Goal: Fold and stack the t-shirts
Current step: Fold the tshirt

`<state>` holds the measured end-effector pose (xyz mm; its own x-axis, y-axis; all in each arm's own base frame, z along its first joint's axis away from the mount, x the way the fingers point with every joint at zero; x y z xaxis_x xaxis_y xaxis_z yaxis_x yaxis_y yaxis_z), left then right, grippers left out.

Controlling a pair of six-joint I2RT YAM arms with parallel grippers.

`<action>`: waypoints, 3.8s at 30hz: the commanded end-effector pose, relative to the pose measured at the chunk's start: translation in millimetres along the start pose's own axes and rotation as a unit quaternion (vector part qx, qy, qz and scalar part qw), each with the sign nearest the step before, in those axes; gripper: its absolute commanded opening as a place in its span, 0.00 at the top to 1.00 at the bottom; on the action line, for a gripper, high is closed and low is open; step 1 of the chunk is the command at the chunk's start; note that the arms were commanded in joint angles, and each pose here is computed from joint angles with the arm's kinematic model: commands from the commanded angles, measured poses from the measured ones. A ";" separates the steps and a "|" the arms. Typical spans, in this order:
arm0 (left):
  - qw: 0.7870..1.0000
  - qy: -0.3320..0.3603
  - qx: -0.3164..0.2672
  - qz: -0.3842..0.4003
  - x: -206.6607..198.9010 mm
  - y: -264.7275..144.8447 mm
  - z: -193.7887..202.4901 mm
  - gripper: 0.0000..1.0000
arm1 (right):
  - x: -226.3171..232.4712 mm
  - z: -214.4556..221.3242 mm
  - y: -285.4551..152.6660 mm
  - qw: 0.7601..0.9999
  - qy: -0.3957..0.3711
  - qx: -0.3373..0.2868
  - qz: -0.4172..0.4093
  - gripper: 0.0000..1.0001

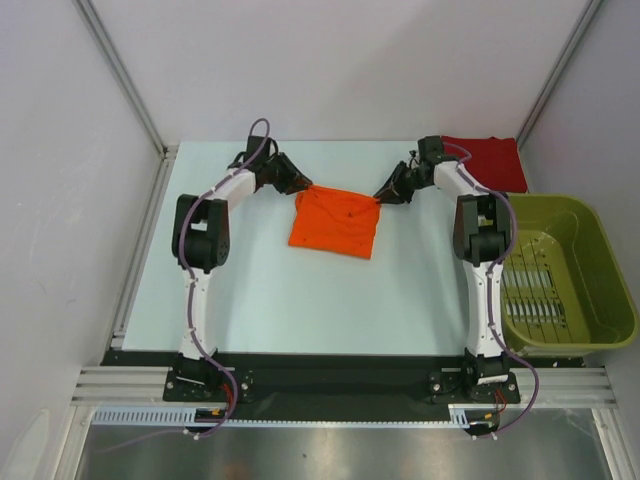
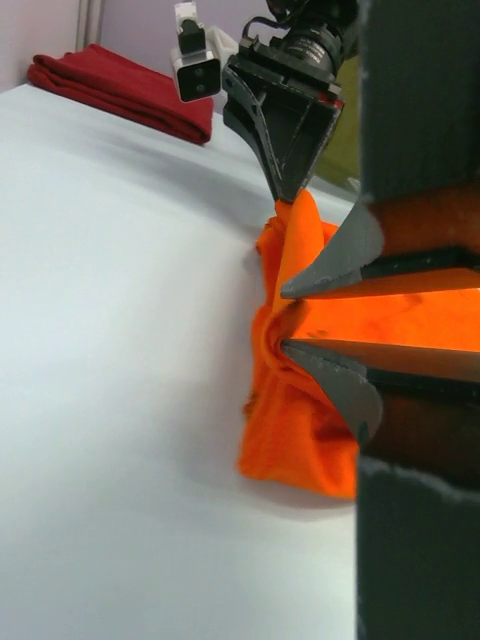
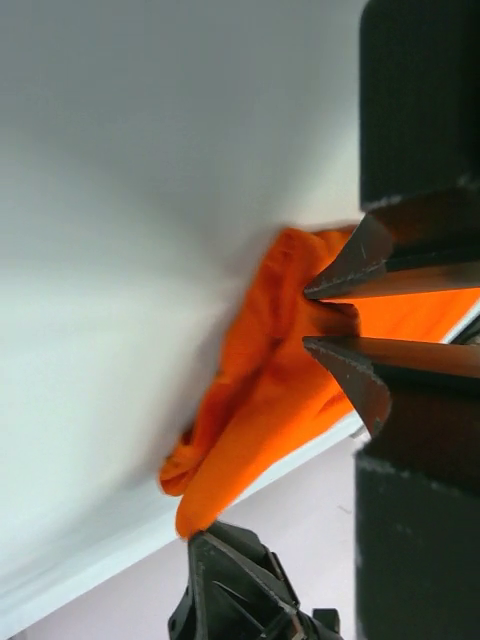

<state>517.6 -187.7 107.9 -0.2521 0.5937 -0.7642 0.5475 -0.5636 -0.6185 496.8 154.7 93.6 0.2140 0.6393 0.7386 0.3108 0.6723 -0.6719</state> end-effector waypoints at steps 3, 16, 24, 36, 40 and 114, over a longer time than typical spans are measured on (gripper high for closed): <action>0.994 0.107 0.000 -0.015 -4.4 -10.6 -39.9 0.59 | 4.4 -42.8 -17.1 0.997 -0.040 -0.059 0.021 0.64; 0.972 0.165 -0.009 0.168 -45.8 -88.8 34.1 0.51 | 56.3 6.6 -70.6 0.987 -0.084 -0.104 -0.093 0.53; 0.942 0.067 0.034 0.329 -41.8 -30.8 67.5 0.54 | 80.3 27.7 -2.2 0.963 -0.075 -0.061 -0.250 0.78; 0.965 0.014 0.014 0.261 12.5 24.5 25.0 0.56 | 17.0 -2.2 52.0 0.974 0.005 -0.065 -0.215 0.84; 0.972 -0.005 0.009 0.236 32.7 25.3 12.7 0.56 | -11.7 -16.8 49.8 0.982 0.035 -0.072 -0.174 0.84; 0.961 0.072 -0.075 0.257 -1.0 -209.0 224.6 0.21 | 1.6 148.2 -124.6 0.967 -0.180 -0.059 0.172 0.00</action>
<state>221.8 -163.0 149.6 0.0834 0.5954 -0.7991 0.7053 -0.6018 -0.3748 307.4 136.5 140.4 0.0036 0.8849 0.4658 0.2980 0.4437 -0.8452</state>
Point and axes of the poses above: each gripper's point midway between its finger pads, its own y axis out along the fingers, its own x axis along the line the jaws close on, z = x × y, the point moved 6 cm from there along -y, back along the fingers, and after that the axes turned 2 degrees about -y, right-handed, at the moved point
